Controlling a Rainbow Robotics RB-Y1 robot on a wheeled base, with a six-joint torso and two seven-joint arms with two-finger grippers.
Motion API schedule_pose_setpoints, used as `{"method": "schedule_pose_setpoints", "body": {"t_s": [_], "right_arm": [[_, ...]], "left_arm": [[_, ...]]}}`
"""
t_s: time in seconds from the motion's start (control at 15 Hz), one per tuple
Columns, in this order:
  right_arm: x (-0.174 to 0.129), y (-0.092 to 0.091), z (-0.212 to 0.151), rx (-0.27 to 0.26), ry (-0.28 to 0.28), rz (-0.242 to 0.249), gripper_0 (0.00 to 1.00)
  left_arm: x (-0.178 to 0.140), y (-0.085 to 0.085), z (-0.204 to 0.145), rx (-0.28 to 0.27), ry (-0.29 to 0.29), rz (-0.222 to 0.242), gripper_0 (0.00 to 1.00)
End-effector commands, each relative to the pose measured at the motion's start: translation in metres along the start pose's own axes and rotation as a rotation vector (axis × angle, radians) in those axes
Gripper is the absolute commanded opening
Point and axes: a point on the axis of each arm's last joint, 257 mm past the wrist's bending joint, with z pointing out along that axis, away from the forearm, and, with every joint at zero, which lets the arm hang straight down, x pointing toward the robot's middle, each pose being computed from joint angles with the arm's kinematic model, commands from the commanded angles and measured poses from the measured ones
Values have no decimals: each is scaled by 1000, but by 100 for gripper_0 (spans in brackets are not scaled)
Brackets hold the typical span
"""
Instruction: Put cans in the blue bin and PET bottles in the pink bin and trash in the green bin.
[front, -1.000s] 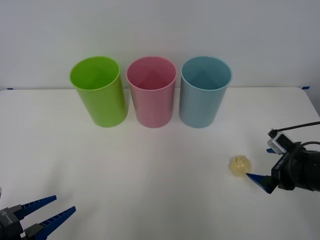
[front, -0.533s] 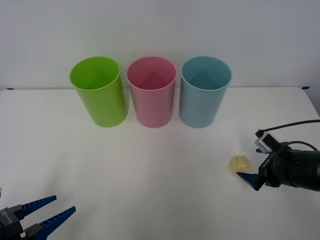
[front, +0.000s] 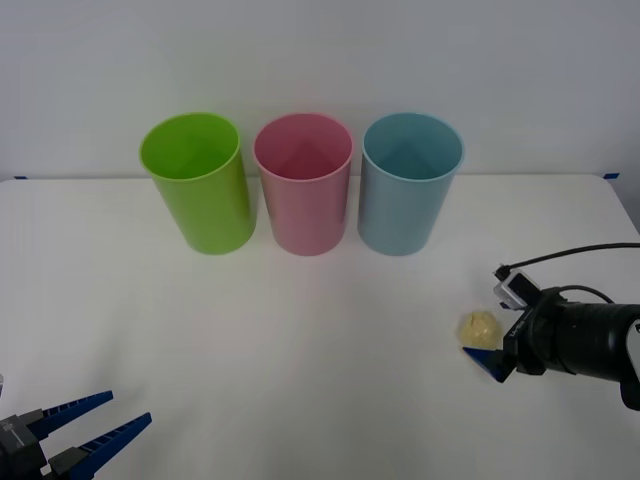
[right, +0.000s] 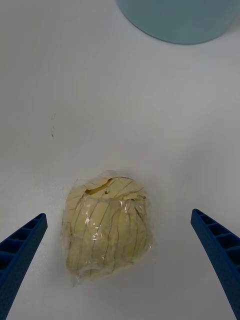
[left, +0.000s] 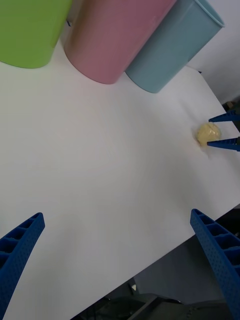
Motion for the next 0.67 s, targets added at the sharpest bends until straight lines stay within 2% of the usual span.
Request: {"method": "schedule_pose_setpoints", "body": {"t_s": [0.07, 0.67], "right_arm": [[1, 3, 6, -4, -1, 0, 100], [-2, 5, 23, -5, -6, 4, 100]], "left_arm": [[0, 0, 0, 0, 0, 0, 100], [0, 0, 0, 0, 0, 0, 100]]}}
